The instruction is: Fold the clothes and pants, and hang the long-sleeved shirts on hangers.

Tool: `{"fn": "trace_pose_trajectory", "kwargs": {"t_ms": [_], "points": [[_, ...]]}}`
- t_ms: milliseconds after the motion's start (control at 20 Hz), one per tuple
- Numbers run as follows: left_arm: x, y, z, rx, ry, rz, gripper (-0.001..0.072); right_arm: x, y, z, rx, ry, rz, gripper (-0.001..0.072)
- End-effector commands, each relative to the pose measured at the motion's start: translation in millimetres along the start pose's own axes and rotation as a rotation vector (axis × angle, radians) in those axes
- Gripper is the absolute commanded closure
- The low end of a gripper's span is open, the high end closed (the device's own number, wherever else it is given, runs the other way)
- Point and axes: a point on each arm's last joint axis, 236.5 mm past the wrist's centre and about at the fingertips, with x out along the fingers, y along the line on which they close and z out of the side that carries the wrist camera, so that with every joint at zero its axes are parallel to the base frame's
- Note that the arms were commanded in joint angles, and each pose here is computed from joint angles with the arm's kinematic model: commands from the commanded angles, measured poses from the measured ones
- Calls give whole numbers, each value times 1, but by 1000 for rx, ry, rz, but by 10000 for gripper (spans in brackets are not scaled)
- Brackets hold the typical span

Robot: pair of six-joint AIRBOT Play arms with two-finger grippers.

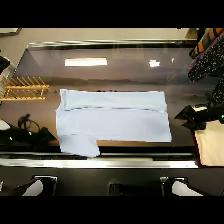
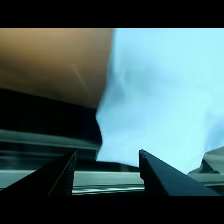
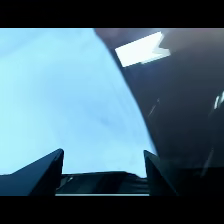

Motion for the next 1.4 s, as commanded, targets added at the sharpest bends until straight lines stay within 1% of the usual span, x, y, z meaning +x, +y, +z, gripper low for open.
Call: {"fn": "trace_pose_trajectory", "kwargs": {"t_ms": [0, 100, 400, 450, 500, 550, 600, 650, 700, 800, 850, 900, 1000, 1050, 1150, 1200, 1350], "points": [[36, -4, -24, -20, -16, -113, 252, -1, 14, -19, 2, -2, 62, 171], [45, -6, -22, -19, -38, -136, 252, -10, 23, -22, -9, -22, 80, 177], [56, -3, -17, -18, -50, -138, 259, -33, 39, -26, -54, -99, 96, 178], [57, -4, -18, -10, -45, -138, 329, -36, 41, -27, -59, -109, 97, 178], [58, -6, -20, 4, -39, -143, 498, -39, 43, -28, -56, -112, 99, 180], [58, -8, -24, 19, -25, -147, 644, -41, 44, -31, -49, -111, 101, 193], [58, -10, -27, 31, -13, -152, 688, -43, 46, -34, -48, -104, 106, 206], [58, -10, -30, 34, -1, -155, 688, -44, 51, -40, -43, -86, 124, 208], [58, -11, -31, 33, 6, -158, 689, -44, 56, -46, -41, -61, 144, 237], [58, -12, -36, 36, 28, -163, 689, -46, 65, -48, -35, -52, 187, 236], [58, -12, -38, 36, 33, -164, 689, -47, 64, -45, -38, -66, 179, 236], [58, -12, -38, 37, 34, -164, 689, -46, 55, -42, -45, -74, 138, 234], [58, -12, -38, 36, 34, -164, 689, -39, 18, -43, -41, -45, -7, 225], [57, -13, -38, 37, 34, -165, 689, -33, 4, -41, -33, -31, -49, 223], [57, -13, -38, 38, 36, -165, 689, -16, -6, -41, -29, 37, -54, 208], [57, -13, -38, 37, 37, -165, 689, -7, -11, -42, -23, 77, -52, 162], [57, -13, -38, 38, 35, -166, 689, 17, -24, -47, -23, 182, -44, 160]]}}
